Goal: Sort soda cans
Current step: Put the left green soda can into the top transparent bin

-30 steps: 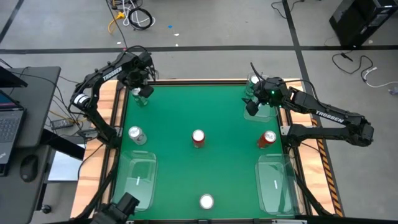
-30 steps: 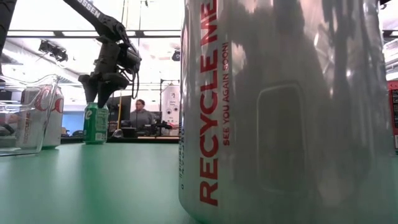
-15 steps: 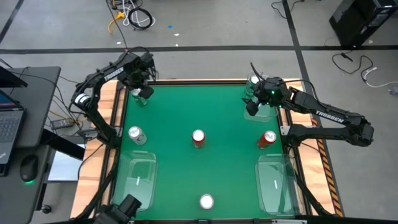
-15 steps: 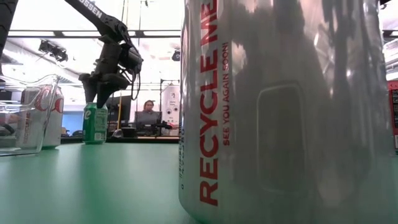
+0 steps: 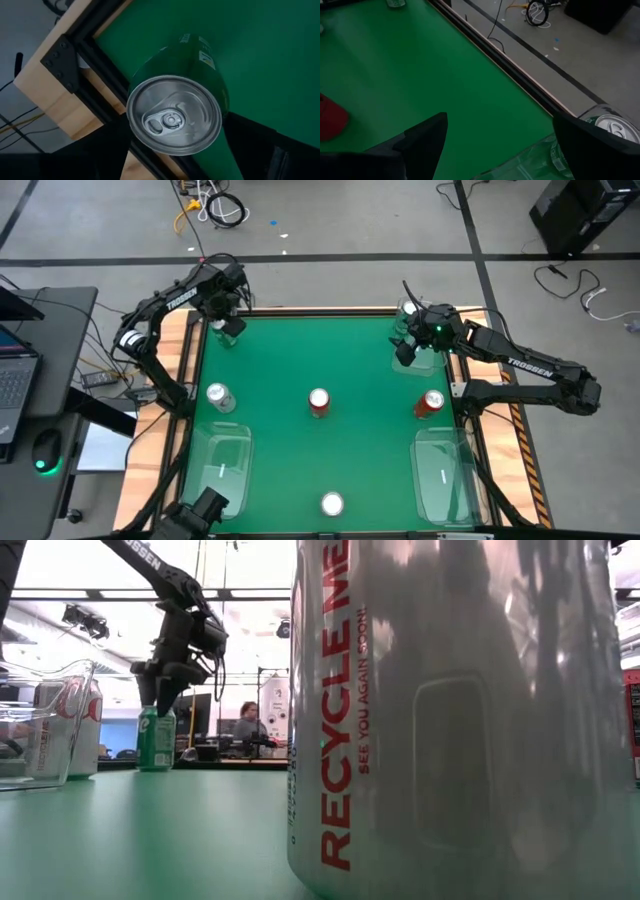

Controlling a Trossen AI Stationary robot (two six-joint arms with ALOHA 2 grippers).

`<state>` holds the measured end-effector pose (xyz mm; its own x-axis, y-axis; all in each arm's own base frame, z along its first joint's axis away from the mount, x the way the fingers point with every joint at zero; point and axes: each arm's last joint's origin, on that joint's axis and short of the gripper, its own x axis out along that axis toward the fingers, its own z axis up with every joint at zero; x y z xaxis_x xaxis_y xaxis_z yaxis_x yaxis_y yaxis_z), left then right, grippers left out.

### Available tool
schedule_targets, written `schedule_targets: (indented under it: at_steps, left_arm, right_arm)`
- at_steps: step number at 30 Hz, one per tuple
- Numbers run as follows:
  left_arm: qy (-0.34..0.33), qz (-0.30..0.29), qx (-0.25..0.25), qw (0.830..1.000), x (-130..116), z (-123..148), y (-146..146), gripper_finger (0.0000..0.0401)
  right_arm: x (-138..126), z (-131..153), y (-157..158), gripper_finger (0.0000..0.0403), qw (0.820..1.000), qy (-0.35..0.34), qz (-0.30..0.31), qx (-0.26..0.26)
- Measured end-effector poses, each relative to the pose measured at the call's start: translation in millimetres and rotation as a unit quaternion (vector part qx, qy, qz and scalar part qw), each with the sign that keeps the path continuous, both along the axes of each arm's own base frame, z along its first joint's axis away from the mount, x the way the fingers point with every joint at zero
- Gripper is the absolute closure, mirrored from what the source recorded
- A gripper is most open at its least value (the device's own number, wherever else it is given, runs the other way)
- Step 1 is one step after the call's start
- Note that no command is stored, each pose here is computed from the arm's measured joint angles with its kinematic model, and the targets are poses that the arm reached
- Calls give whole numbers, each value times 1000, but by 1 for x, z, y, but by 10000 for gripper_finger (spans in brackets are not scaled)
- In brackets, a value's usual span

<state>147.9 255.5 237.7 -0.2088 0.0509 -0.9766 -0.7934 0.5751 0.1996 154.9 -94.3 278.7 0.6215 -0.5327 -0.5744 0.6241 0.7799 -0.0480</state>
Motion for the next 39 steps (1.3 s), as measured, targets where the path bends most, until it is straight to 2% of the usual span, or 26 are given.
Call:
schedule_targets:
  at_steps: [8, 18, 26, 31, 35, 39]
  left_arm:
    - [-2, 1, 2, 1000, 0, -9, 2, 56]
    - [-23, -5, 19, 1000, 3, -9, 6, 79]
    - [-26, -7, 23, 999, 4, -7, 5, 84]
    - [-41, -17, 23, 999, 9, 8, 6, 85]
    - [-78, -30, 39, 996, 18, 34, 6, 85]
    - [-84, -47, 56, 994, 31, 54, 1, 85]
  right_arm:
    - [4, 0, 6, 53, 1000, 0, 21, 1]
    - [4, 0, 7, 53, 1000, 1, 26, -1]
    - [4, 0, 7, 53, 1000, 2, 27, -2]
    - [4, 0, 7, 53, 1000, 3, 24, -4]
    - [4, 0, 8, 53, 1000, 2, 25, -4]
    - [5, 0, 8, 53, 1000, 2, 26, -4]
